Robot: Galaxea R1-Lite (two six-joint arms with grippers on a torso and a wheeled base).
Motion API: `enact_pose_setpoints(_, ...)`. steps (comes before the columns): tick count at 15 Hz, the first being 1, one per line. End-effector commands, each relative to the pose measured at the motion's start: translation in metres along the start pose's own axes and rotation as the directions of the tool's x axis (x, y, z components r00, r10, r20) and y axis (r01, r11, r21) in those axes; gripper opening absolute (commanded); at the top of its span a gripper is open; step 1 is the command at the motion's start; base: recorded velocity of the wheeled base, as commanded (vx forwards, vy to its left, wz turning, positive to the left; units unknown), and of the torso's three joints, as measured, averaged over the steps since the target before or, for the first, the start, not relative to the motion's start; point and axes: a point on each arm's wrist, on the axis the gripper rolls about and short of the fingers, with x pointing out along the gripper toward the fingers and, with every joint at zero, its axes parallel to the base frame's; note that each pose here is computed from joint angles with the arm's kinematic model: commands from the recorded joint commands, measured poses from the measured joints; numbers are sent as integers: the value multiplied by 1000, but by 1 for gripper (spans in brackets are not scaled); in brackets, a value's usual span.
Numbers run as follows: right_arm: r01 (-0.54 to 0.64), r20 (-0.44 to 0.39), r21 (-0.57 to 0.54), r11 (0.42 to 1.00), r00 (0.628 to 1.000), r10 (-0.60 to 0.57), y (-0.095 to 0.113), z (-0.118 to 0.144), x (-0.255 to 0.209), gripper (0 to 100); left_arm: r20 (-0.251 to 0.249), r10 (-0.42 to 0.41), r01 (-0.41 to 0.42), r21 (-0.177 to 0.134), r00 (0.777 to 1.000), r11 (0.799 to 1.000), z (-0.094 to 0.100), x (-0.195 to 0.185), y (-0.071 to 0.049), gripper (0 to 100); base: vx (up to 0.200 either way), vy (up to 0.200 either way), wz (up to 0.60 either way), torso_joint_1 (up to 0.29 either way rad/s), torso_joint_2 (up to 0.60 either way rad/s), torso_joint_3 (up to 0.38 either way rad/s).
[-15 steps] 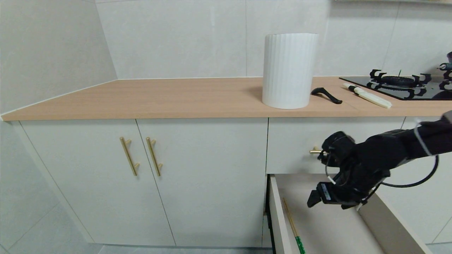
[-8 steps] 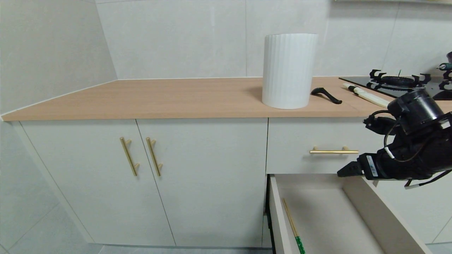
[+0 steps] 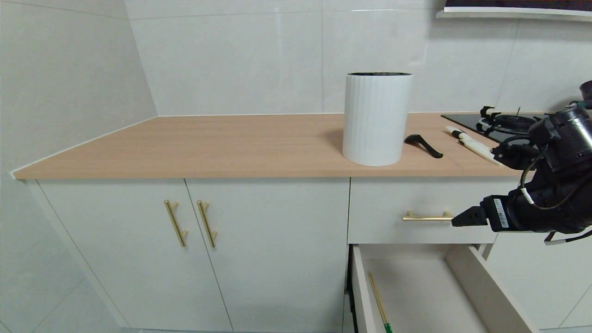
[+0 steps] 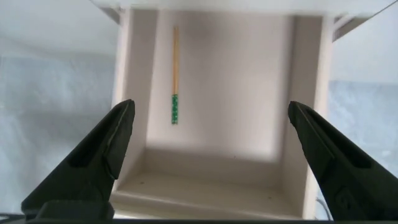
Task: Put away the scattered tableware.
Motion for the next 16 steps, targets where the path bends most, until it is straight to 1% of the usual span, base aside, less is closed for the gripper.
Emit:
enact_pose_setpoints(1,1,-2,1,1000,1000,-1,0,0,0,100,0,0,0,0,1000,1000,0,0,0,100,0,0,0,168,-505,-286)
enact_pose_setpoints(12,4,-25,-18,1000,1000,-4,0,-4,5,100,0,0,0,0,1000,1000,0,0,0,100,0,0,0,201,-480,-283)
enact_pose_setpoints(14,4,-34,-52,999,999,-6,-1,-7,6,100,0,0,0,0,1000,1000,0,0,0,100,0,0,0,129,-298,-164)
enact_pose_setpoints(16,3,-20,-53,999,1000,-4,-1,-7,5,100,0,0,0,0,1000,1000,0,0,0,100,0,0,0,46,-90,-51)
